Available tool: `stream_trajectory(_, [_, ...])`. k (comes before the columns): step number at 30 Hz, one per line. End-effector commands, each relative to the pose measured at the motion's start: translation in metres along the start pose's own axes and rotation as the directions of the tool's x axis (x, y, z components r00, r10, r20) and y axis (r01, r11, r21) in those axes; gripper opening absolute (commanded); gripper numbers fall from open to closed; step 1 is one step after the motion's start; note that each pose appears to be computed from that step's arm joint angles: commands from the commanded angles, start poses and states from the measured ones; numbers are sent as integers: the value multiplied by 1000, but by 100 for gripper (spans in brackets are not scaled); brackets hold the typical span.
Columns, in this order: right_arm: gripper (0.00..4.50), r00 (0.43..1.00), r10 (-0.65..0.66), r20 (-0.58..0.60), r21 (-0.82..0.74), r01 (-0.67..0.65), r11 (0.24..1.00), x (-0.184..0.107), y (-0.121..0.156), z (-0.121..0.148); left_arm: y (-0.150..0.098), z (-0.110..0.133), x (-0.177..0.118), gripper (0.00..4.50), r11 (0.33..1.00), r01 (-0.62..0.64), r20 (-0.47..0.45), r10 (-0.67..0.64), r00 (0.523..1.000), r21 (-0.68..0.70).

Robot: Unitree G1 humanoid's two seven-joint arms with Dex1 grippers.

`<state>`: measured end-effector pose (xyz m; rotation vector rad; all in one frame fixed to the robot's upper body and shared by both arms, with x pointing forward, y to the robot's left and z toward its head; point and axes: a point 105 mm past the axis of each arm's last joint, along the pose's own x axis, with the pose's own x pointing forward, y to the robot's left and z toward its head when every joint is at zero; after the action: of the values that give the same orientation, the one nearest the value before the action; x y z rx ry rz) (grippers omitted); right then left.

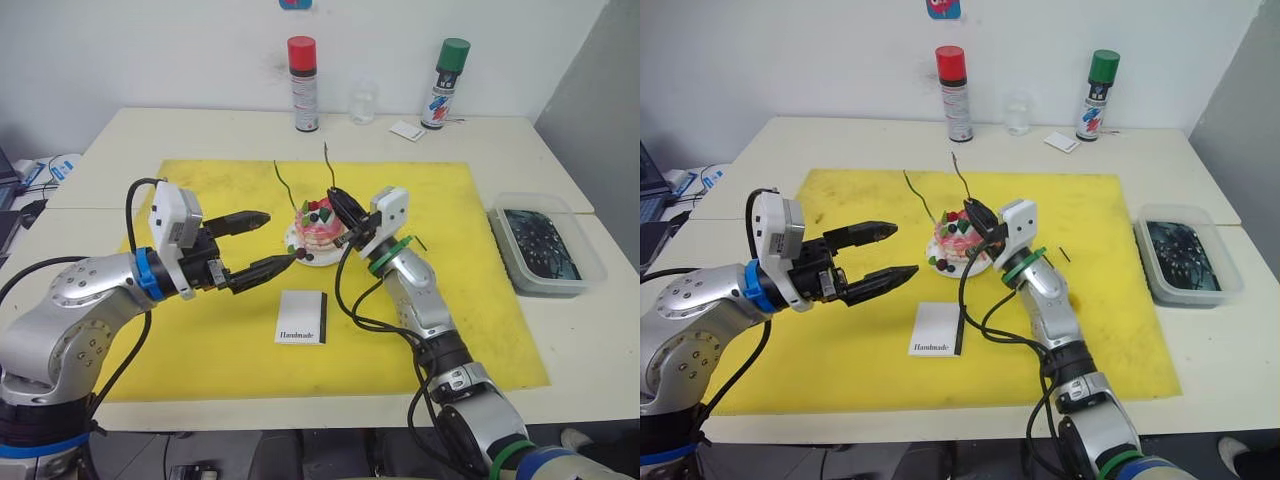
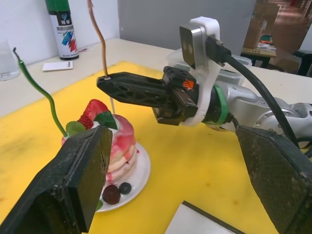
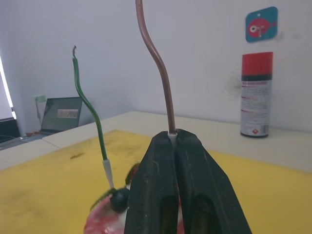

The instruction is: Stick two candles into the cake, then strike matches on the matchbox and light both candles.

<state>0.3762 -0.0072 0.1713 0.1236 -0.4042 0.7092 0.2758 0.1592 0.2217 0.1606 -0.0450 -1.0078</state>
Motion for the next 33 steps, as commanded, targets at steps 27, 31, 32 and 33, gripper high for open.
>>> stream_trajectory(27, [4, 998, -36, -45, 12, 37, 999, -12, 12, -33, -8, 9, 7, 450, 998, 46, -6, -46, 999, 36])
stream_trajectory(31, [4, 998, -33, -62, 39, 35, 999, -15, 16, -40, -10, 6, 5, 450, 998, 49, -8, -49, 999, 36])
stream_trajectory(32, [4, 997, -35, -65, 51, 38, 998, -15, 16, -41, -10, 5, 5, 450, 998, 49, -9, -49, 999, 36])
stream_trajectory(33, [4, 997, -37, -64, 56, 40, 998, -15, 16, -41, -11, 4, 4, 450, 998, 49, -9, -49, 999, 36])
